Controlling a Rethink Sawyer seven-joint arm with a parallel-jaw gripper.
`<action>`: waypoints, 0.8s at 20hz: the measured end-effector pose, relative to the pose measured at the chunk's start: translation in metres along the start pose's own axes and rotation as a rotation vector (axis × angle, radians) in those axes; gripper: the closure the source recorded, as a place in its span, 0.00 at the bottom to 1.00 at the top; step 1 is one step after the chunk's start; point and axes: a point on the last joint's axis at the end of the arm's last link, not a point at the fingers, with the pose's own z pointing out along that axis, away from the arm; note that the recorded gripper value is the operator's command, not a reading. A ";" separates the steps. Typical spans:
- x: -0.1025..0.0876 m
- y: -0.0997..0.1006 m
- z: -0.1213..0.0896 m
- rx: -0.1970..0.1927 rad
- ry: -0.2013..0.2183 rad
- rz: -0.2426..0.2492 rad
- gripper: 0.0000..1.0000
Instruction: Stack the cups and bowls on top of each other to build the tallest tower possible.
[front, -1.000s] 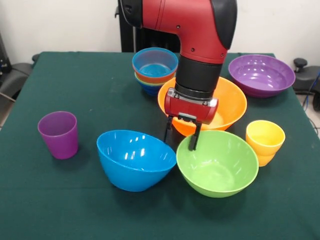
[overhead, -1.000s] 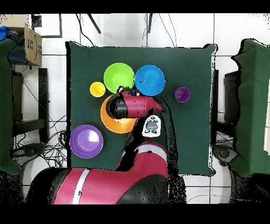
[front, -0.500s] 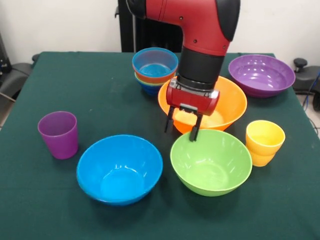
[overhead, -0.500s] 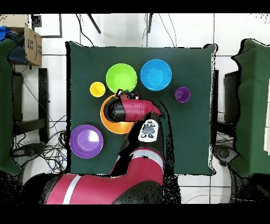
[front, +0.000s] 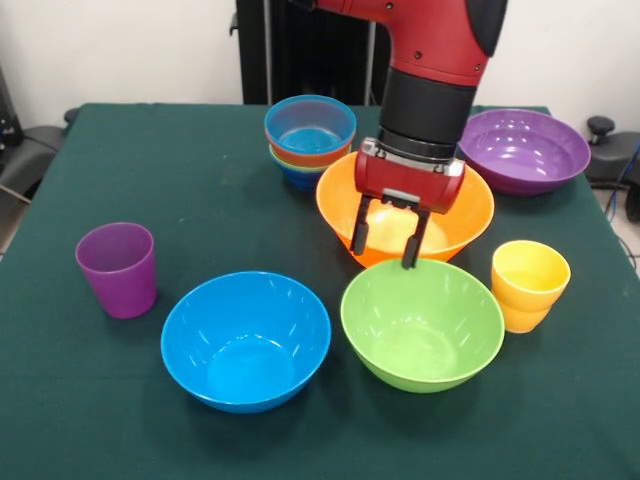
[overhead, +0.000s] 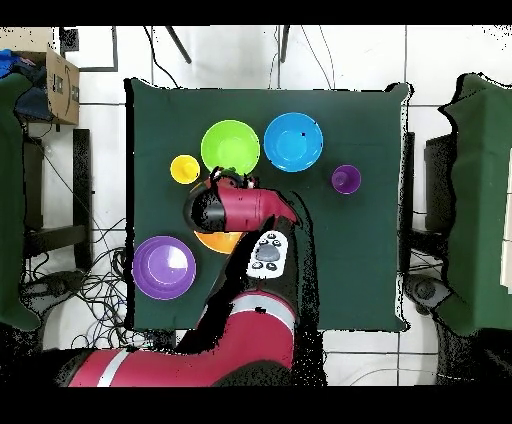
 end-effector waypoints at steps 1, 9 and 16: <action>0.001 0.003 0.001 -0.002 0.004 0.007 0.00; 0.012 0.000 0.009 0.002 0.013 0.011 0.00; 0.014 -0.002 0.015 -0.002 -0.010 0.008 0.00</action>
